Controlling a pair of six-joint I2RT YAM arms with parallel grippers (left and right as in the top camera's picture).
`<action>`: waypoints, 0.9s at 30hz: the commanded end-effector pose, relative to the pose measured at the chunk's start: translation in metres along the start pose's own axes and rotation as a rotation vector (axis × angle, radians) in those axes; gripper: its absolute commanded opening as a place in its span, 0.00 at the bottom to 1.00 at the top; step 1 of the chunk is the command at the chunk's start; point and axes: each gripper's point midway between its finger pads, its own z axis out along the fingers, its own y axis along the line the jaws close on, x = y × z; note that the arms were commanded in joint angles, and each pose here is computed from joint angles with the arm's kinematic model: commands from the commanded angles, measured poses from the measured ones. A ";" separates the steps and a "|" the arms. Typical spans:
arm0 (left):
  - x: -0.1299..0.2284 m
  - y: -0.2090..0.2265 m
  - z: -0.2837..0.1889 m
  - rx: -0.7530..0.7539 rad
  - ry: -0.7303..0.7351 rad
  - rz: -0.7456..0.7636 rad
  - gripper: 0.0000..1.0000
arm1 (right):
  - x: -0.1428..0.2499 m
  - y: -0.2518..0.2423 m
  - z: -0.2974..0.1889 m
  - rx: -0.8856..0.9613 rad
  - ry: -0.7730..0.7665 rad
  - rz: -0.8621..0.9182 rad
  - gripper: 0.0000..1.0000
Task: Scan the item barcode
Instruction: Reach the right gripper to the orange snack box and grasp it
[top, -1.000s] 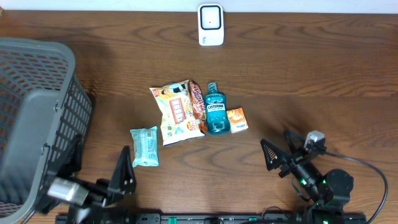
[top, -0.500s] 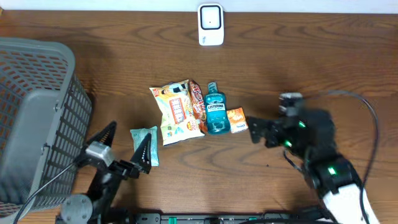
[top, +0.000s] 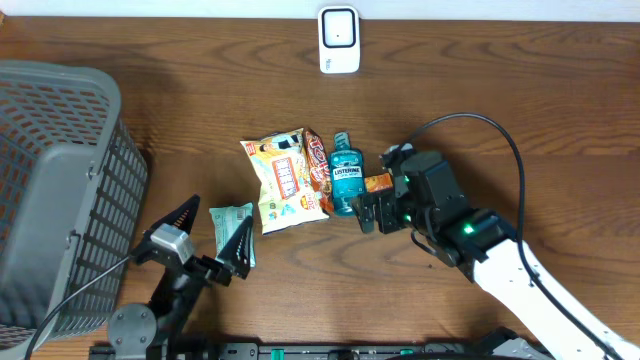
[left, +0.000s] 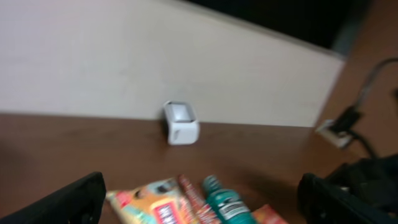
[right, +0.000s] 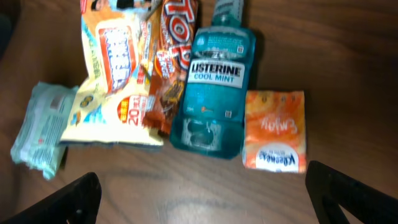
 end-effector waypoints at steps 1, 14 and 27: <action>0.016 0.030 0.002 -0.139 0.002 -0.039 0.98 | -0.014 -0.008 0.006 0.057 -0.049 0.083 0.99; 0.067 0.051 0.002 -0.209 0.142 -0.097 0.98 | 0.012 -0.061 0.032 0.282 0.031 0.333 0.60; 0.086 0.054 -0.003 -0.233 0.216 -0.127 0.98 | 0.040 -0.071 0.044 0.248 0.141 0.989 0.55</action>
